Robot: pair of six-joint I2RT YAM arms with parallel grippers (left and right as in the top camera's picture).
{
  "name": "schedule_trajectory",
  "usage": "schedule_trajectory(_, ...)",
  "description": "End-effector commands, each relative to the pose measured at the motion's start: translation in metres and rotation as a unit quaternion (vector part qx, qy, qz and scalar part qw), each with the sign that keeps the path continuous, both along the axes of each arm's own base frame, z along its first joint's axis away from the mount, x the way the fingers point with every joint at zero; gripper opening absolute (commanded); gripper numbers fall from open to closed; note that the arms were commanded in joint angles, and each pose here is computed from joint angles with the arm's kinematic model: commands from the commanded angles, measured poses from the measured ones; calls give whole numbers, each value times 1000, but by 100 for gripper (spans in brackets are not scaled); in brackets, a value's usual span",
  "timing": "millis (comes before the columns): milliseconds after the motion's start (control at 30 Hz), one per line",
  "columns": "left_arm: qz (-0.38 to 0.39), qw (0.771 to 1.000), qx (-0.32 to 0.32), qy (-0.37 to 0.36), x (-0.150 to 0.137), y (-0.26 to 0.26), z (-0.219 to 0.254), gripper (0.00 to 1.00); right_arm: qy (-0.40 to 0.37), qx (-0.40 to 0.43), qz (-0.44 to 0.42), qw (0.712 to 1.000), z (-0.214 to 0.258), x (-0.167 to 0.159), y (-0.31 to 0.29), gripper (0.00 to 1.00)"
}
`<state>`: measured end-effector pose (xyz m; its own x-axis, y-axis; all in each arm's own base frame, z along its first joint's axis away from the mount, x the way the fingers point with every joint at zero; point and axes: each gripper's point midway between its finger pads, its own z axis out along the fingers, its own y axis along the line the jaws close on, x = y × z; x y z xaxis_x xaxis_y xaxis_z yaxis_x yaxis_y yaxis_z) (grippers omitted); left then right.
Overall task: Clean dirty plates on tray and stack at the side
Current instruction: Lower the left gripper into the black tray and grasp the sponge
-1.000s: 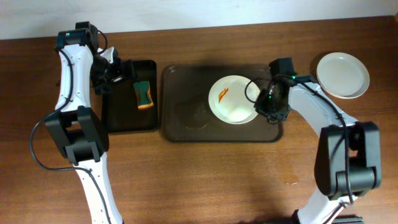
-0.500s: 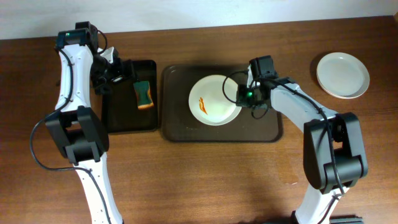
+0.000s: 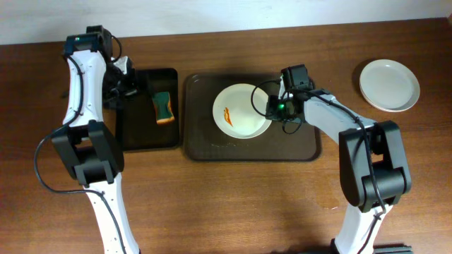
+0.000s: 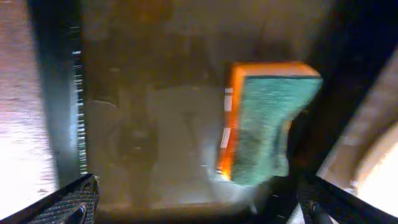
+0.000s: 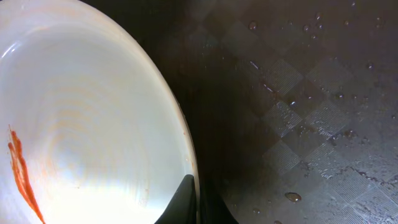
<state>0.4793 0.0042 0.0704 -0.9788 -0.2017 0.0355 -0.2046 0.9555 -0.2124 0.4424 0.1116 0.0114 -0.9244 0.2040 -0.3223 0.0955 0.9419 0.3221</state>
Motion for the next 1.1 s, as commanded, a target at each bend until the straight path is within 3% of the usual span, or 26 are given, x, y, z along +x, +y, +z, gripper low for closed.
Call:
schedule_trajectory(0, -7, 999, 41, 30, -9, 12, -30, 100, 0, 4, 0, 1000, 0, 3, 4, 5)
schedule_trajectory(100, -24, 999, -27, 12, -3, -15, -36, 95, -3, 5, 0, 1000, 1, 4, 4, 5)
schedule_trajectory(167, -76, 996, -53, -15, 5, -42, -34, 84, -7, 5, 0, 1000, 2, 6, 4, 5)
schedule_trajectory(300, -128, 991, 20, -41, 17, -69, -43, 82, -6, 5, 0, 1000, 1, 5, 4, 5)
schedule_trajectory(367, -110, 989, 96, -33, 19, -65, -52, 68, -6, 5, 0, 1000, 1, 5, 4, 5)
schedule_trajectory(400, -100, 988, 118, -27, 18, -62, -56, 67, -6, 5, 0, 1000, 1, 5, 4, 5)
schedule_trajectory(567, -75, 990, 121, 25, 3, -57, -90, 59, -8, 5, 0, 1000, 2, 6, 4, 5)
schedule_trajectory(600, -73, 989, 121, 39, -3, -52, -92, 54, -10, 6, 0, 1000, 2, 7, 4, 5)
schedule_trajectory(667, -74, 989, 122, 50, -8, -52, -94, 31, -12, 6, 0, 1000, 3, 8, 4, 5)
schedule_trajectory(700, -74, 989, 122, 48, -7, -52, -94, 1, -12, 6, 0, 1000, 3, 8, 4, 5)
schedule_trajectory(733, -72, 989, 121, 44, -4, -51, -94, 0, -12, 6, 0, 1000, 3, 8, 5, 5)
schedule_trajectory(800, -68, 990, 121, 30, 3, -49, -94, 0, -12, 6, 0, 1000, 3, 8, 4, 5)
schedule_trajectory(833, -67, 990, 121, 22, 7, -49, -95, 40, -12, 6, 0, 1000, 3, 8, 4, 5)
schedule_trajectory(867, -67, 990, 123, 18, 9, -49, -95, 100, -12, 6, 0, 1000, 3, 8, 4, 5)
schedule_trajectory(1000, -75, 986, 119, 88, -25, -47, -88, 100, -17, 7, 0, 1000, 4, 10, 5, 6)
schedule_trajectory(1033, -77, 984, 119, 107, -35, -47, -86, 97, -18, 8, 0, 1000, 4, 11, 5, 6)
schedule_trajectory(1067, -78, 983, 119, 113, -37, -46, -85, 88, -18, 8, 0, 1000, 4, 10, 5, 6)
